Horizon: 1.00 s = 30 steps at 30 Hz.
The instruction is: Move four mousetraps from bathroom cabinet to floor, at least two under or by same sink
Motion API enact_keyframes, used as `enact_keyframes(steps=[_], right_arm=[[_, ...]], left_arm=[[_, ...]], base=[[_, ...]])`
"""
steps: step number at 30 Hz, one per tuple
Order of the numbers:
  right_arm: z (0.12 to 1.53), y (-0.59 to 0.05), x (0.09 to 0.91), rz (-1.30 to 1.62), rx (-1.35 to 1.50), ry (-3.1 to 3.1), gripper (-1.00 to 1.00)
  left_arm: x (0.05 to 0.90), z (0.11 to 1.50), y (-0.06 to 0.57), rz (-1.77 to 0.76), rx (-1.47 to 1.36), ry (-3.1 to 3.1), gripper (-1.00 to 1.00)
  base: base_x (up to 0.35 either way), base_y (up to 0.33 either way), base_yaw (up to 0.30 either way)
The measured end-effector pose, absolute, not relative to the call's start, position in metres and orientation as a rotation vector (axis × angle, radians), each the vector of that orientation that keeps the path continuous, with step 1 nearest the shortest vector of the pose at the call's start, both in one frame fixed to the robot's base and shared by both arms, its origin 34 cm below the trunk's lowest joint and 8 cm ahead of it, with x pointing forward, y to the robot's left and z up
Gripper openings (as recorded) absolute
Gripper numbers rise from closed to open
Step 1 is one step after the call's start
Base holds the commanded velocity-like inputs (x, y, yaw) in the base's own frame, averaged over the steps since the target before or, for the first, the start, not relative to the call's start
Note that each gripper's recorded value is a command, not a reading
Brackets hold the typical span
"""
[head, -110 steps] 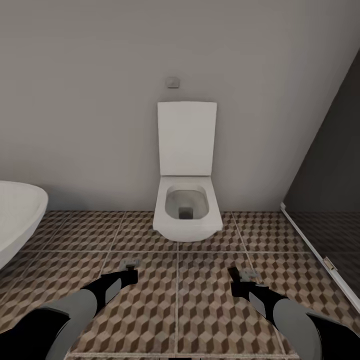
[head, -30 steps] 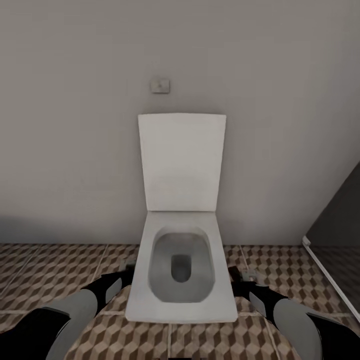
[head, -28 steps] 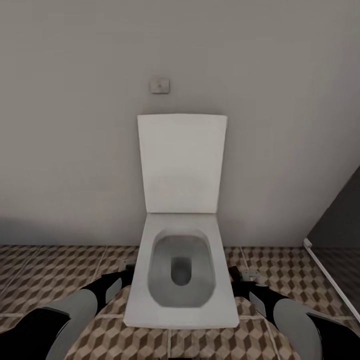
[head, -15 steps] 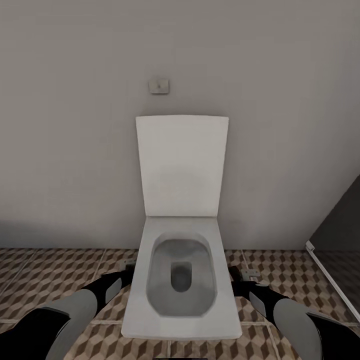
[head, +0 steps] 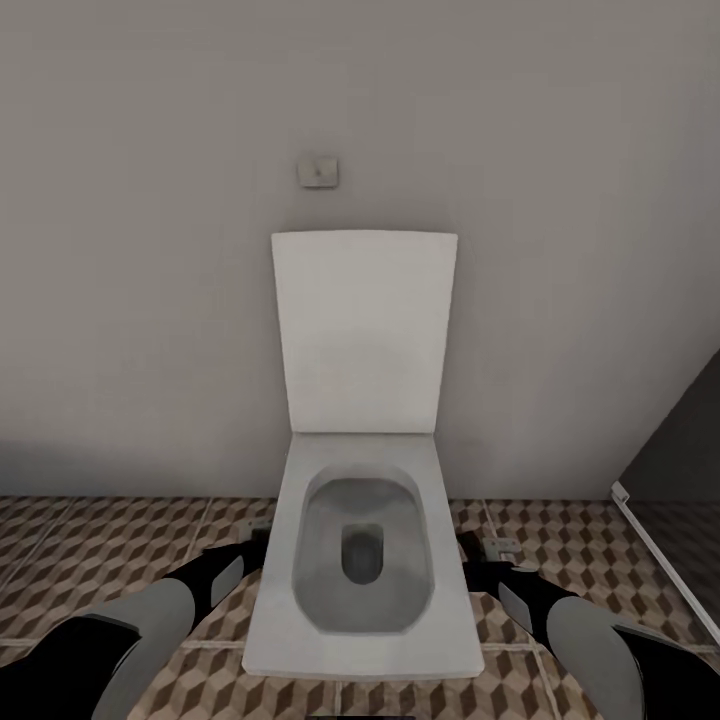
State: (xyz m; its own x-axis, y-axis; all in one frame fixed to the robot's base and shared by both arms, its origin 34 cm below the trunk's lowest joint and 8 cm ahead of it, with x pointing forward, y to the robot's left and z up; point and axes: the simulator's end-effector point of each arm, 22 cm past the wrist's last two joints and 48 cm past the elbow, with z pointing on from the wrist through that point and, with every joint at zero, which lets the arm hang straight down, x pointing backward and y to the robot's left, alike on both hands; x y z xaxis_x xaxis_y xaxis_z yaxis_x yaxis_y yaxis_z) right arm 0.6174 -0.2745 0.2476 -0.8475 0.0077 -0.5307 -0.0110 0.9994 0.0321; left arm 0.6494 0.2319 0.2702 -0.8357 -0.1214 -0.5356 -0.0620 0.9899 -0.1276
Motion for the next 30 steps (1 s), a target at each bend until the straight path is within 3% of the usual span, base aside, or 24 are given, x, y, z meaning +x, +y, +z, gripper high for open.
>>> enact_keyframes(steps=[30], right_arm=[[0.2420,-0.2752,0.6150,0.042,-0.001,2.591,-1.00]], left_arm=[[0.6466,0.2638,0.2319,-0.140,-0.129,2.573,-1.00]], base=[[0.000,0.000,0.009]])
